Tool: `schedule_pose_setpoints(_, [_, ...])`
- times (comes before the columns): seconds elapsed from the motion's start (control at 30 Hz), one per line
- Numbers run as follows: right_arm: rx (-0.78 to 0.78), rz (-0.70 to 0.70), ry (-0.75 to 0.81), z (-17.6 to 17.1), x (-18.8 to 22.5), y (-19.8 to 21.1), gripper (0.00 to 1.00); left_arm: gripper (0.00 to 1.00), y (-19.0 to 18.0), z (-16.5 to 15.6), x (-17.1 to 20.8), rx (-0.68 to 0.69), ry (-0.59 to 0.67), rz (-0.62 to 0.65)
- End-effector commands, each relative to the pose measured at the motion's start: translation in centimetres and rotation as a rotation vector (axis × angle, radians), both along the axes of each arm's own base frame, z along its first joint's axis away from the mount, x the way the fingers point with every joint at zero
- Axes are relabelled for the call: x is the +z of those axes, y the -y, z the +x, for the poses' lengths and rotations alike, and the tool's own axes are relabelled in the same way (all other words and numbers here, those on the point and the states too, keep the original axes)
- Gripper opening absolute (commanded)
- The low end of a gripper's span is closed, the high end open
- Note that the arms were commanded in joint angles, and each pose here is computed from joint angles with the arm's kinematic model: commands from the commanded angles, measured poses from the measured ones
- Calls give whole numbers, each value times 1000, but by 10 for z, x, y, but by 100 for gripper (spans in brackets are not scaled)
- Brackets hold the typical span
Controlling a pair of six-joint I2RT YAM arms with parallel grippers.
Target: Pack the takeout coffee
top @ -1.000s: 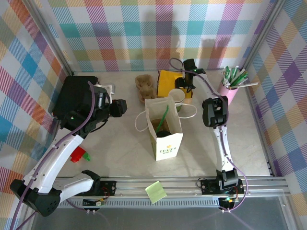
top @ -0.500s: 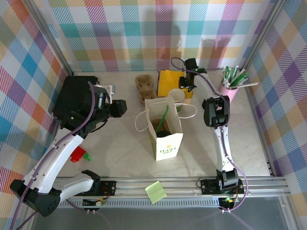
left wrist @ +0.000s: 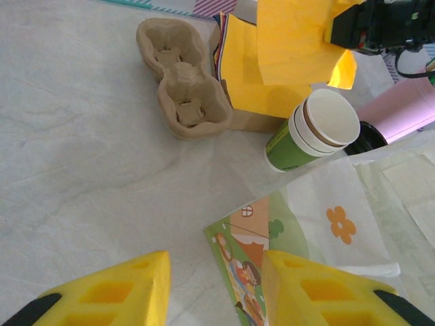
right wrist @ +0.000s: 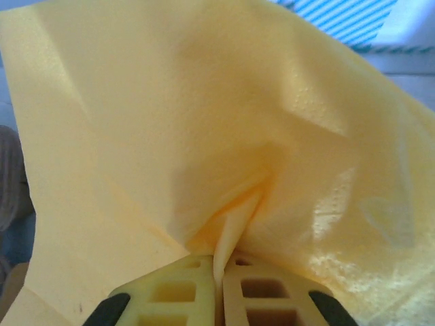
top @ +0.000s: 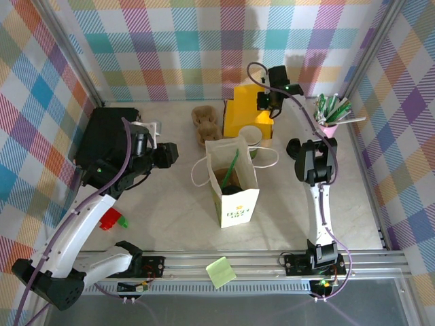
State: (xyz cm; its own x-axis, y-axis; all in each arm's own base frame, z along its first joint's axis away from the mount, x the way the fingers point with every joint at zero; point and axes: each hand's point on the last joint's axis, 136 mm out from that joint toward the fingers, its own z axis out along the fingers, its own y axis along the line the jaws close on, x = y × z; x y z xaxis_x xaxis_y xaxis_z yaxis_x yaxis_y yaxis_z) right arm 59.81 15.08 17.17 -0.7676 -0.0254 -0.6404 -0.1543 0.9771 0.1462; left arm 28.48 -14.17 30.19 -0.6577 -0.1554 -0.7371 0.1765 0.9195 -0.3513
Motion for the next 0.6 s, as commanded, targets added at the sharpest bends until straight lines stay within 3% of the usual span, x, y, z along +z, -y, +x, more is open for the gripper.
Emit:
schedule_pose_setpoints(0.0, [13, 43, 85, -11, 61, -1, 7, 40, -2, -8, 1, -7, 6, 11])
schedule_pose_setpoints(0.3, [52, 133, 191, -68, 176, 0, 0, 40, 6, -9, 16, -42, 32, -42])
schedule_pose_setpoints(0.57, [225, 420, 168, -170, 264, -29, 0, 40, 29, -15, 37, -134, 45, -163])
